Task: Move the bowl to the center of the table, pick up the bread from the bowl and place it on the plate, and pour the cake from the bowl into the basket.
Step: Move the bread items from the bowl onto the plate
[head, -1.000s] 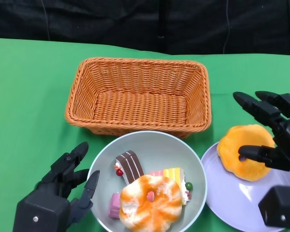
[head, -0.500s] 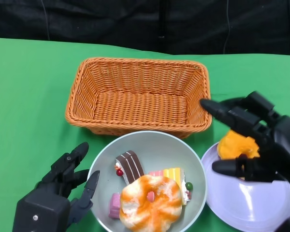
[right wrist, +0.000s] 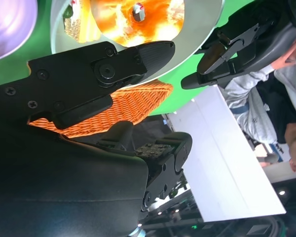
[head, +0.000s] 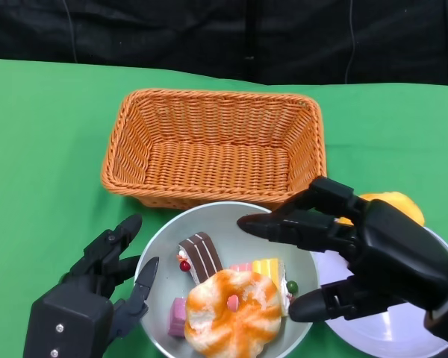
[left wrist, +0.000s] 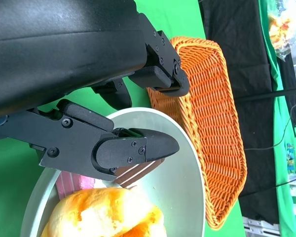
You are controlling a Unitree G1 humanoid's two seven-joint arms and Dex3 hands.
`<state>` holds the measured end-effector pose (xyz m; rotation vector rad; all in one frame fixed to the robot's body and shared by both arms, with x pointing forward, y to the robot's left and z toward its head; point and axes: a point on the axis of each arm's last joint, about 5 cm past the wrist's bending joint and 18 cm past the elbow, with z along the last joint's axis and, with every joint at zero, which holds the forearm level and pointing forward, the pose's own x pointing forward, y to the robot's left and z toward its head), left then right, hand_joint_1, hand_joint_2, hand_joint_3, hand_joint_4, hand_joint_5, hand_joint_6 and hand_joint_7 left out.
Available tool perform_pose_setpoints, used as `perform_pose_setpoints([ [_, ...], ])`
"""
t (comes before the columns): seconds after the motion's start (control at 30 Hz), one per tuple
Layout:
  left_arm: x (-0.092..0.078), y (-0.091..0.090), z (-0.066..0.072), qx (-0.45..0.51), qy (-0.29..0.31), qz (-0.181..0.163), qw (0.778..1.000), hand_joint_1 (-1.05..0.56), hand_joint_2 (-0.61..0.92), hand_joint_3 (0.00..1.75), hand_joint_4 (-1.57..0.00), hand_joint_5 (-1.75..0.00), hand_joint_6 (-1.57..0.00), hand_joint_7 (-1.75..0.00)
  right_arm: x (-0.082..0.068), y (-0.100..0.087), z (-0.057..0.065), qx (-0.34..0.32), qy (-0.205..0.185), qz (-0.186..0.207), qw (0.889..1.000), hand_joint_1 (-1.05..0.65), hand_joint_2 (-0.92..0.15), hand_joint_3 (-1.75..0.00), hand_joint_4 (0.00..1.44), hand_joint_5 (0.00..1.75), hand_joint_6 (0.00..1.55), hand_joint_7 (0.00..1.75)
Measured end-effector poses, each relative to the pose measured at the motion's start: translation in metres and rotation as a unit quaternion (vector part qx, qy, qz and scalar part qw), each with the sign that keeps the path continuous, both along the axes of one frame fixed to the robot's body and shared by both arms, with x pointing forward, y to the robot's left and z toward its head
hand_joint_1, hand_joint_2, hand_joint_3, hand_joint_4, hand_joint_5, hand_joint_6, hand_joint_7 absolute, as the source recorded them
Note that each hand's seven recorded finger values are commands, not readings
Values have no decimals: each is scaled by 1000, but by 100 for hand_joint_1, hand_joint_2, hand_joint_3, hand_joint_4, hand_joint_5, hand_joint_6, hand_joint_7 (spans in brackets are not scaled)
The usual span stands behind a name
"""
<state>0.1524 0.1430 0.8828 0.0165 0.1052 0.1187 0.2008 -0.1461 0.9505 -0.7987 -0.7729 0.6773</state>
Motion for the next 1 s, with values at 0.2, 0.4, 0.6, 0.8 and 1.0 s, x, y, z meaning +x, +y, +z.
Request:
perform_pose_setpoints([
  [0.2,0,-1,0,-1,-1,-3,1000,-55,92,49,-23,-85,-49,-1,1,7,0,-26,-1,18,1000,-42,-85,0,13,95,42,25],
  [0.4,1,-2,0,-2,0,-2,1000,-55,92,49,-24,-86,-49,0,5,10,-1,-62,-6,32,998,-45,-87,-1,10,91,38,23],
  [0.6,3,-5,2,-8,-5,-3,1000,-55,92,49,-24,-87,-49,0,16,15,-4,-147,-23,56,987,-47,-87,0,16,84,42,20],
  [0.8,3,-6,2,-11,-6,-3,1000,-54,92,49,-23,-88,-49,-1,21,16,-17,-181,-19,65,981,-47,-88,0,18,77,44,16],
  [1.0,3,-7,2,-12,-6,2,1000,-53,92,50,-22,-88,-48,0,24,16,-20,-182,-20,72,980,-46,-88,0,19,75,45,14],
])
